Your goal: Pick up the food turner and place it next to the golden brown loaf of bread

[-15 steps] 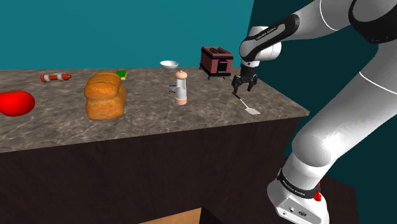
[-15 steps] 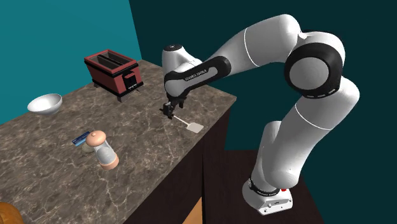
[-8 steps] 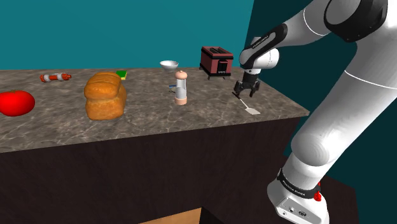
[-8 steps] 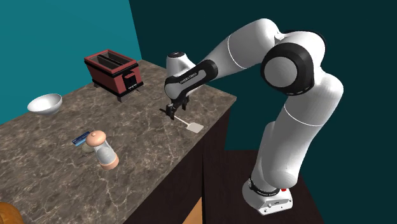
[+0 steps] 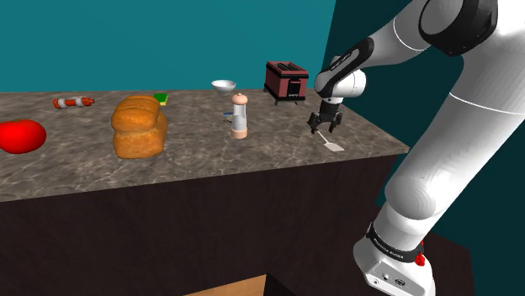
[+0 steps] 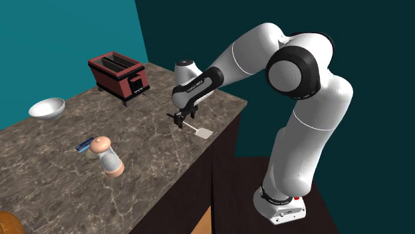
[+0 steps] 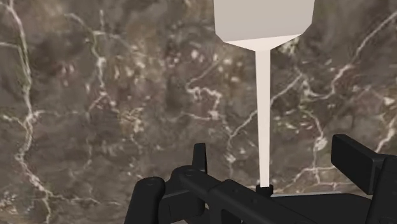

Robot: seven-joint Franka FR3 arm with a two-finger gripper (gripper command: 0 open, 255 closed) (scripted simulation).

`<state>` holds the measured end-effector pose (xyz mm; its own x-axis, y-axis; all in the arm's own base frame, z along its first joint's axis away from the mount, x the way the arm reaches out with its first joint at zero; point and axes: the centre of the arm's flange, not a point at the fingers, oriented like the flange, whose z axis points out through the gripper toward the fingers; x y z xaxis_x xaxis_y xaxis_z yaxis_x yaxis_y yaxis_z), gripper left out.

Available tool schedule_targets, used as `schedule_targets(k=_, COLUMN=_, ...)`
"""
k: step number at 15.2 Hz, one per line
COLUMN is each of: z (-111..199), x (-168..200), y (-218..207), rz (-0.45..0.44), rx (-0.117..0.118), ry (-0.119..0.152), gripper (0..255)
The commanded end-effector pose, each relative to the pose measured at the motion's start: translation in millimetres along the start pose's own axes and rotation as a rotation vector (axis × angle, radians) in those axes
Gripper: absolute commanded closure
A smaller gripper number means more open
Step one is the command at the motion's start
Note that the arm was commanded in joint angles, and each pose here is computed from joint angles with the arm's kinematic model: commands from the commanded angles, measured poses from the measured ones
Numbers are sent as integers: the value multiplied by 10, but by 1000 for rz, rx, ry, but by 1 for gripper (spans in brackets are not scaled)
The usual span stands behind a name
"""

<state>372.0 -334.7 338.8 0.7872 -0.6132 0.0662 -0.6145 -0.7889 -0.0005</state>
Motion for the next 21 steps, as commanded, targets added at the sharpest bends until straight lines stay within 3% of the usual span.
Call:
schedule_targets(k=1, z=3, x=-1, y=0, rz=0, rx=0, ry=0, gripper=0)
schedule_targets(k=4, z=2, x=0, y=0, rz=0, rx=0, ry=0, gripper=0)
schedule_targets(k=5, z=2, x=0, y=0, rz=0, rx=0, ry=0, gripper=255)
schedule_targets(k=14, z=3, x=-1, y=0, rz=0, rx=0, ry=0, gripper=255)
schedule_targets(k=21, z=-366, x=24, y=0, rz=0, rx=0, ry=0, gripper=255)
